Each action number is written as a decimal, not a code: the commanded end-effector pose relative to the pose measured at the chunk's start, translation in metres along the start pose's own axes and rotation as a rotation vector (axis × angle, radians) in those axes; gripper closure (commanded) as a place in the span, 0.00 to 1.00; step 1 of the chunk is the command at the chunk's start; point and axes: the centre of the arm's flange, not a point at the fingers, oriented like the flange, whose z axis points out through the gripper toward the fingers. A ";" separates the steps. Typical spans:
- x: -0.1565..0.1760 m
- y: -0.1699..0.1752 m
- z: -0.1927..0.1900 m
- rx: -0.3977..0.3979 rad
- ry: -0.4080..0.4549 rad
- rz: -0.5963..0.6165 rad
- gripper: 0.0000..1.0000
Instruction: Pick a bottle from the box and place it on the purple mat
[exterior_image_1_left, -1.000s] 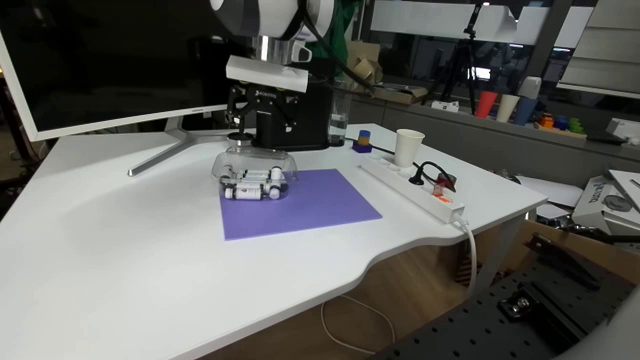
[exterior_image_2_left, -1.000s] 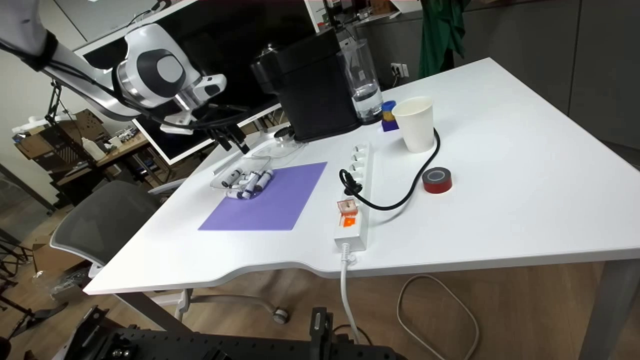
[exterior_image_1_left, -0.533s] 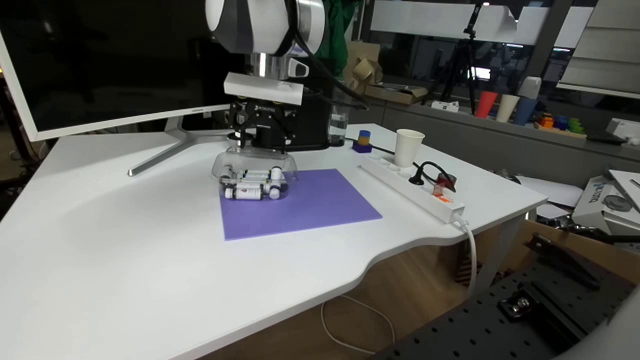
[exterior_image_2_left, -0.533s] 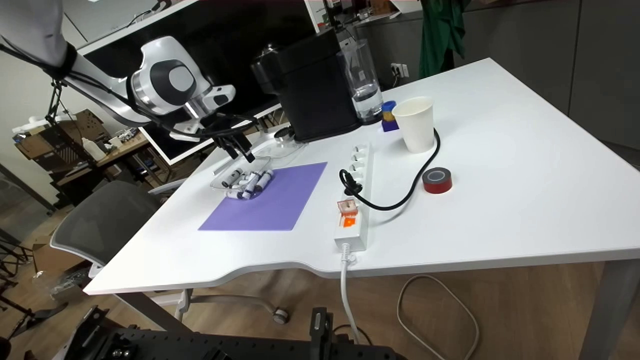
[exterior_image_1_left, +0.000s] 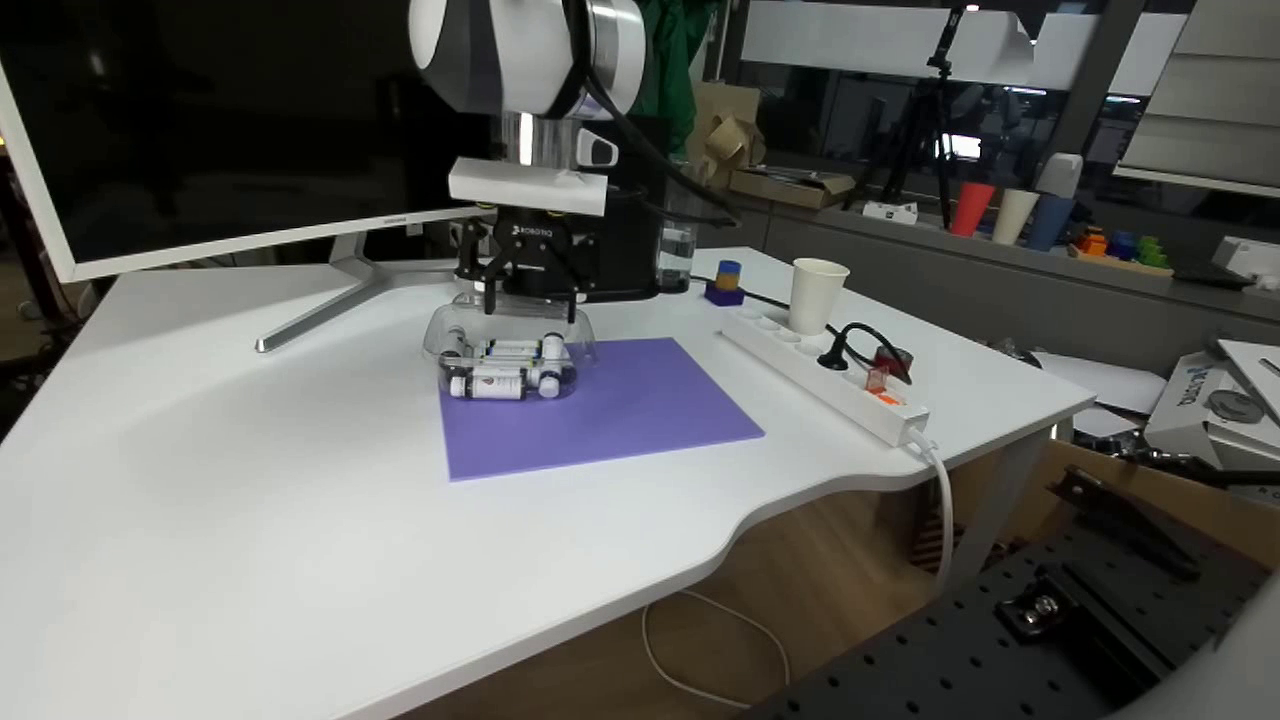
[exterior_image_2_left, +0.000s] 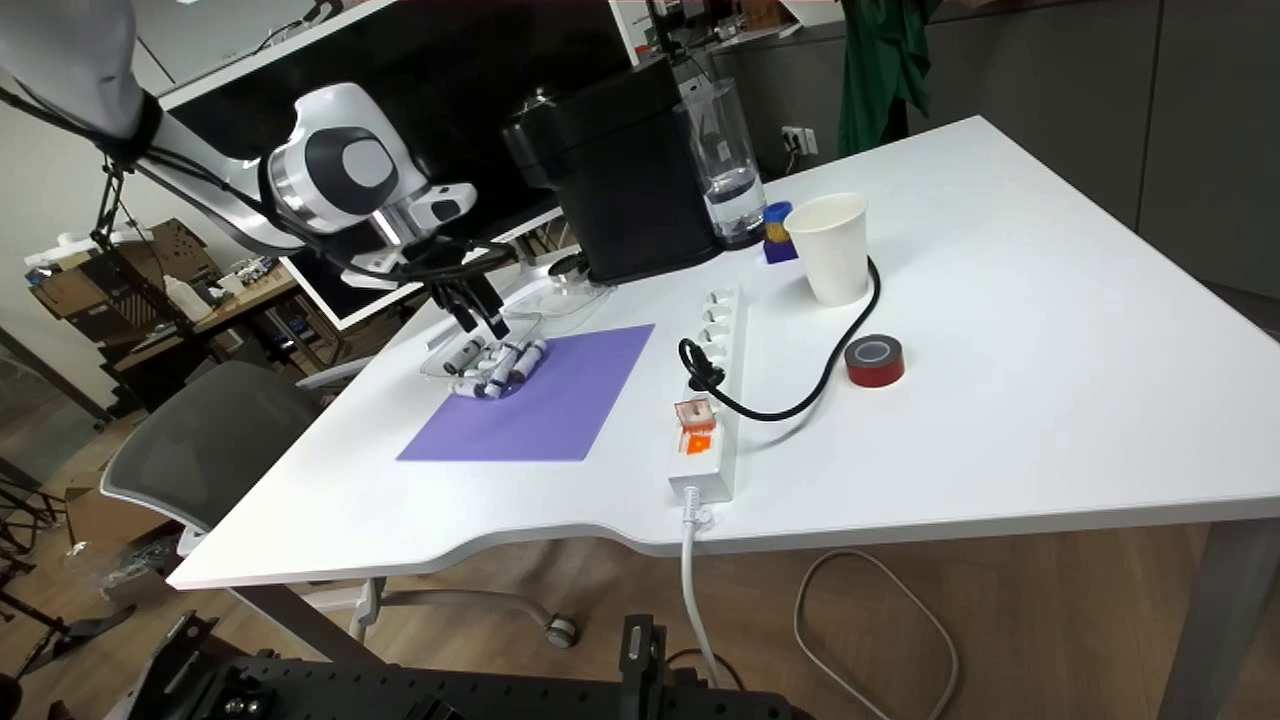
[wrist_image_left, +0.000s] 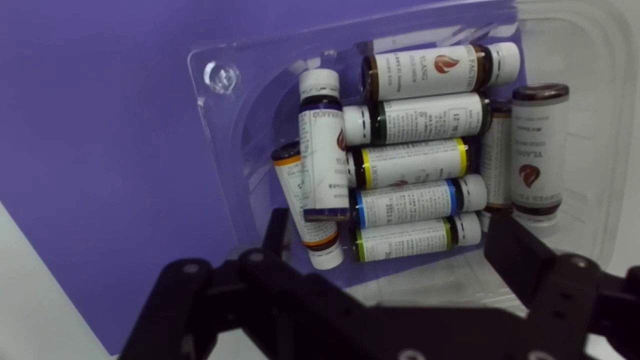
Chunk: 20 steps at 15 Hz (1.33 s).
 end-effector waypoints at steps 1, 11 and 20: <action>0.007 0.000 0.001 -0.017 -0.026 0.028 0.00; 0.002 -0.006 0.022 0.004 -0.034 -0.012 0.00; 0.007 0.005 0.032 -0.028 -0.049 -0.003 0.49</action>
